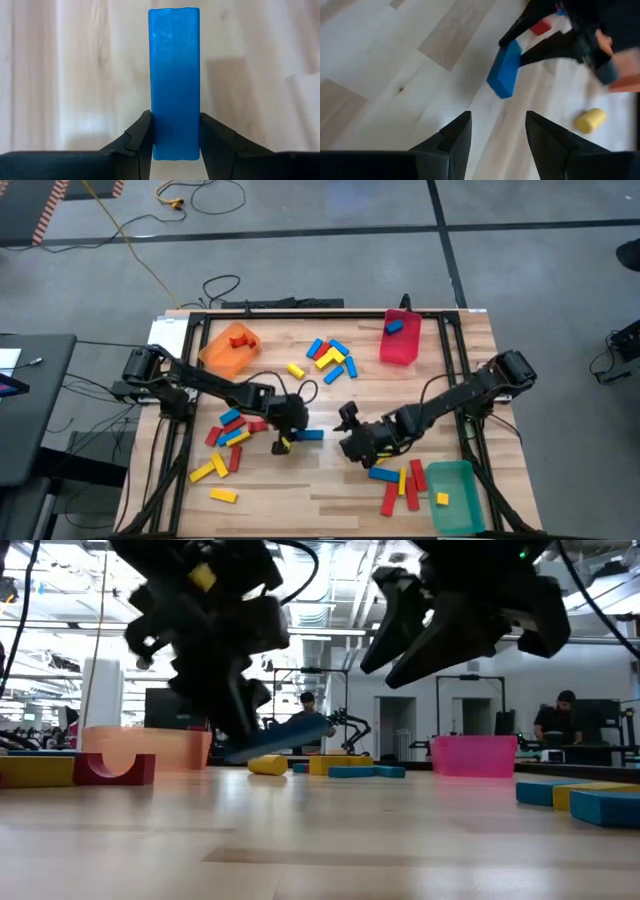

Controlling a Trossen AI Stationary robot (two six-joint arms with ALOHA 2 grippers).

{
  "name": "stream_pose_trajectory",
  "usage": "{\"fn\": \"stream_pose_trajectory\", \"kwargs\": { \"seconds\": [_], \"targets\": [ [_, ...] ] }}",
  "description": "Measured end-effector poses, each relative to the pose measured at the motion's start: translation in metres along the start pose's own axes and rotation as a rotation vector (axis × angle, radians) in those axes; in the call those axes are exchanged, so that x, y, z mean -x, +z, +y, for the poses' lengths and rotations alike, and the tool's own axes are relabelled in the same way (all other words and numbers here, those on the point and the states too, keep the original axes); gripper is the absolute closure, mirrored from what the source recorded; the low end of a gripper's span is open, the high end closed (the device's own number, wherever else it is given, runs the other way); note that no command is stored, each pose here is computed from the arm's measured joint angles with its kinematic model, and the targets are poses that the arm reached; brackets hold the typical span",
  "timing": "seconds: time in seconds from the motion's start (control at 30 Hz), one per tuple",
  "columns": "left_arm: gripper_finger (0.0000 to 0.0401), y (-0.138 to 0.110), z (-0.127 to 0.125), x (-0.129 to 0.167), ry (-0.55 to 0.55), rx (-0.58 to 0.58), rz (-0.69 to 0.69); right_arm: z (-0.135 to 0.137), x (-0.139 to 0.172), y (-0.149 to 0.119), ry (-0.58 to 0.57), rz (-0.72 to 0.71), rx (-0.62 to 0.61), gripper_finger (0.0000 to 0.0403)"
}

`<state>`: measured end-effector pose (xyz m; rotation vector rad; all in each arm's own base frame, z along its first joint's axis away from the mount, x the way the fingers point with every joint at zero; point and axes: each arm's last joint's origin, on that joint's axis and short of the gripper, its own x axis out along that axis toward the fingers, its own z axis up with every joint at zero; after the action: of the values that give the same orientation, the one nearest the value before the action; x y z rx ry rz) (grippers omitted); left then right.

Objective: Sort blocks
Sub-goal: Put the blue block into the red bin

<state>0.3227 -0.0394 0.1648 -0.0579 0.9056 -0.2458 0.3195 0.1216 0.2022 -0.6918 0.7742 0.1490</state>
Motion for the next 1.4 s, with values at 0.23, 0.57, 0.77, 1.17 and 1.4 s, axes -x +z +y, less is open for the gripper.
{"fn": "stream_pose_trajectory", "kwargs": {
  "seconds": [0.23,0.57,0.77,1.17,1.4],
  "targets": [
    [0.0279,0.017,0.015,0.007,-0.212,-0.027,-0.182,0.01,0.007,0.012,-0.081,-0.062,0.035,0.0203],
    [0.0278,0.026,0.02,0.012,-0.318,-0.064,-0.282,0.001,0.006,0.016,-0.154,-0.091,0.021,0.0206],
    [0.0278,0.027,0.02,0.012,-0.33,-0.072,-0.289,0.001,0.006,0.018,-0.138,-0.118,0.035,0.025],
    [0.0278,0.027,0.02,0.012,-0.334,-0.075,-0.295,0.005,0.008,0.022,-0.118,-0.161,0.069,0.0329],
    [0.0243,0.029,0.024,0.014,-0.325,-0.04,-0.311,0.003,0.007,0.021,-0.118,-0.16,0.01,0.0331]
  ]
}}
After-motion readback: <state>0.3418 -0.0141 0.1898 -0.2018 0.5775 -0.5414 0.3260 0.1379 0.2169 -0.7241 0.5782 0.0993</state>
